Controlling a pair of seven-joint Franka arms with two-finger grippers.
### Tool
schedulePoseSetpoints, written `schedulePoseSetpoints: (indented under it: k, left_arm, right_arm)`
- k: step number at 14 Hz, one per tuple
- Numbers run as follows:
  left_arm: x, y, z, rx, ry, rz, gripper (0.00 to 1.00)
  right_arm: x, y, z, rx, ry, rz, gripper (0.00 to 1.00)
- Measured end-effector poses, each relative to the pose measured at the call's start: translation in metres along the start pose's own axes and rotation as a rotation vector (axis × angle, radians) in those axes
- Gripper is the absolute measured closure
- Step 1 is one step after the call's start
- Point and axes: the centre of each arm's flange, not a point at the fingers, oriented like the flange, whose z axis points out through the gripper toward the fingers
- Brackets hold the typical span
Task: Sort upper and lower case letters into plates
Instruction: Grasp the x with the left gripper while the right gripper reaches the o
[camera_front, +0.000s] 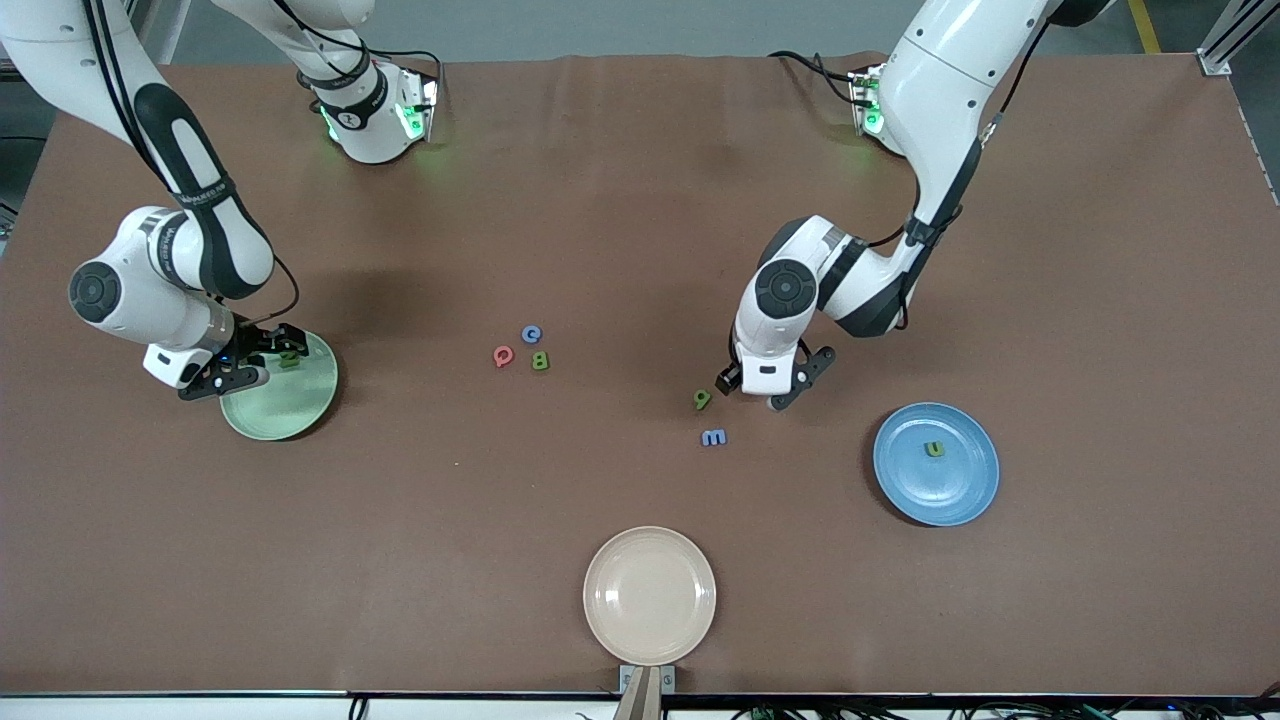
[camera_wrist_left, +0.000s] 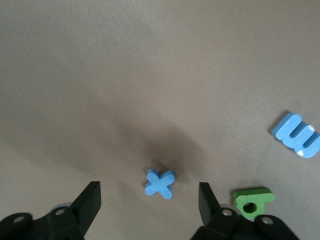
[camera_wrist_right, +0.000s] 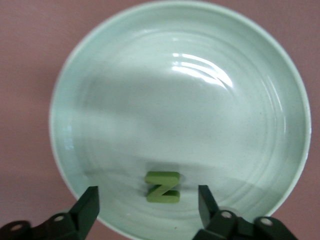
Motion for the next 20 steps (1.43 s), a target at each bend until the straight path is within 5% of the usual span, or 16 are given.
schedulePoseSetpoints:
  k: [1,6,16,18,20]
  left_arm:
    - [-0.001,-0.002,0.002,-0.009,0.000,0.001,0.19]
    - [-0.003,-0.006,0.007,-0.012,-0.001,0.002,0.29]
    - [-0.003,-0.006,0.018,-0.027,-0.004,0.000,0.35]
    - [-0.002,-0.006,0.019,-0.026,-0.005,-0.001,0.38]
    - [-0.001,-0.005,0.018,-0.032,-0.003,-0.003,0.53]
  right_arm:
    - [0.006,-0.011,-0.013,-0.001,0.002,0.021,0.00]
    - [0.039,-0.113,-0.039,-0.025,0.029,0.253,0.00]
    - [0.067,-0.309,0.012,-0.033,0.090,0.513,0.00]
    - [0.072,-0.322,0.024,-0.029,0.099,0.537,0.00]
    - [0.076,-0.332,0.034,-0.027,0.103,0.566,0.00]
